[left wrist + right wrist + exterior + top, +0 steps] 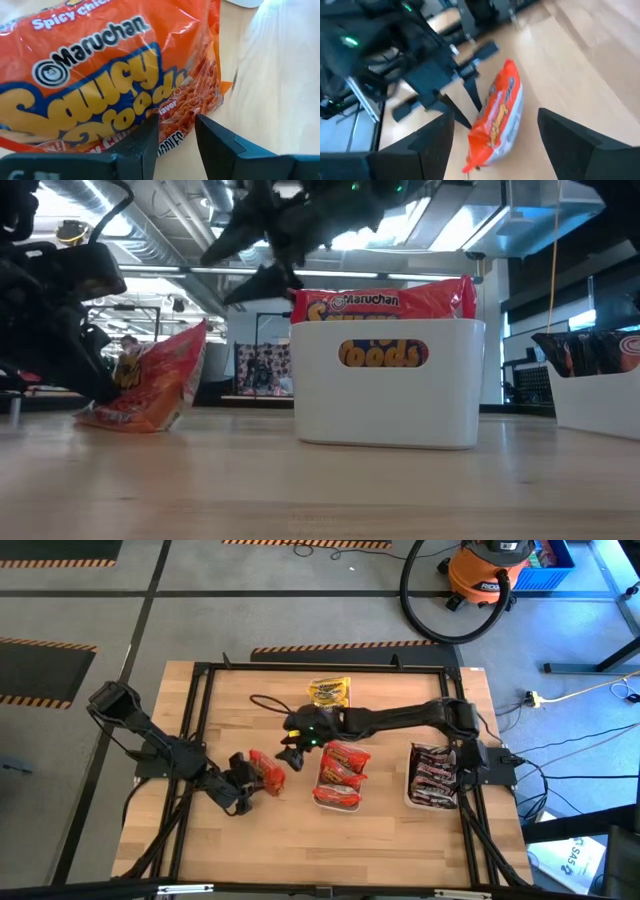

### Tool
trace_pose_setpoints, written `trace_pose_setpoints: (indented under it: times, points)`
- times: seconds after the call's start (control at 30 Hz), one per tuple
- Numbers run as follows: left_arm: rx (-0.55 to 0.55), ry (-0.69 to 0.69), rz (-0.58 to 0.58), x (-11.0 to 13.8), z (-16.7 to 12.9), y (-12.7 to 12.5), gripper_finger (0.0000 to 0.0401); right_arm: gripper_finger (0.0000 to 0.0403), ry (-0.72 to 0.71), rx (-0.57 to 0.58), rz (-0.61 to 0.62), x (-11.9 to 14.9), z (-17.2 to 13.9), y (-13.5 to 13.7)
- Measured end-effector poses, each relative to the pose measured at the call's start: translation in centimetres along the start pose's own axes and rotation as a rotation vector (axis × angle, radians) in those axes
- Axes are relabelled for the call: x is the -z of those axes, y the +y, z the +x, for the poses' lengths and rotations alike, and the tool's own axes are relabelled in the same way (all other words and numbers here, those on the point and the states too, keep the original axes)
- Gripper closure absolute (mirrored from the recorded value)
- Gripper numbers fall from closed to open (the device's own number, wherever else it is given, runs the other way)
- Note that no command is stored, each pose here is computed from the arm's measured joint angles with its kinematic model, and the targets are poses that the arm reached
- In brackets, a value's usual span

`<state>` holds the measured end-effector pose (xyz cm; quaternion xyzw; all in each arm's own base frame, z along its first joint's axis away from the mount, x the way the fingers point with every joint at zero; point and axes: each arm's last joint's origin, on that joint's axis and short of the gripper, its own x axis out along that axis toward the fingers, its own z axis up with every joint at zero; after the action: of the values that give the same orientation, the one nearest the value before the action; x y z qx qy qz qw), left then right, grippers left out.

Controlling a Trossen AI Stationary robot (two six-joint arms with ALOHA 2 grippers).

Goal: Sort Maruchan noodles
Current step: Put the orange noodle pack into bottom white bin

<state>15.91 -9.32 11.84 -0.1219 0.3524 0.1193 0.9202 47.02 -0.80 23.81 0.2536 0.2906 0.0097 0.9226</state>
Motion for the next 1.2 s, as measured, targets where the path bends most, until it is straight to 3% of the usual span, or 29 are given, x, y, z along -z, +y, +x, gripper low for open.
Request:
trace_pose_setpoints:
  times: [0.43,0.73,1.2]
  points:
    - [-0.004,-0.029,0.041,-0.1,-0.1,-0.1,0.0277,0.0054,-0.006,-0.003,0.144,0.2,4.5,-1.4]
    - [-0.001,-0.042,0.034,-0.2,-0.1,-0.2,0.0277,0.0052,0.073,0.050,0.220,1.7,7.2,-2.7]
    - [-0.035,-0.078,0.034,-0.3,-0.1,-0.1,0.0277,0.0052,0.138,0.019,0.263,3.5,8.8,-3.2]
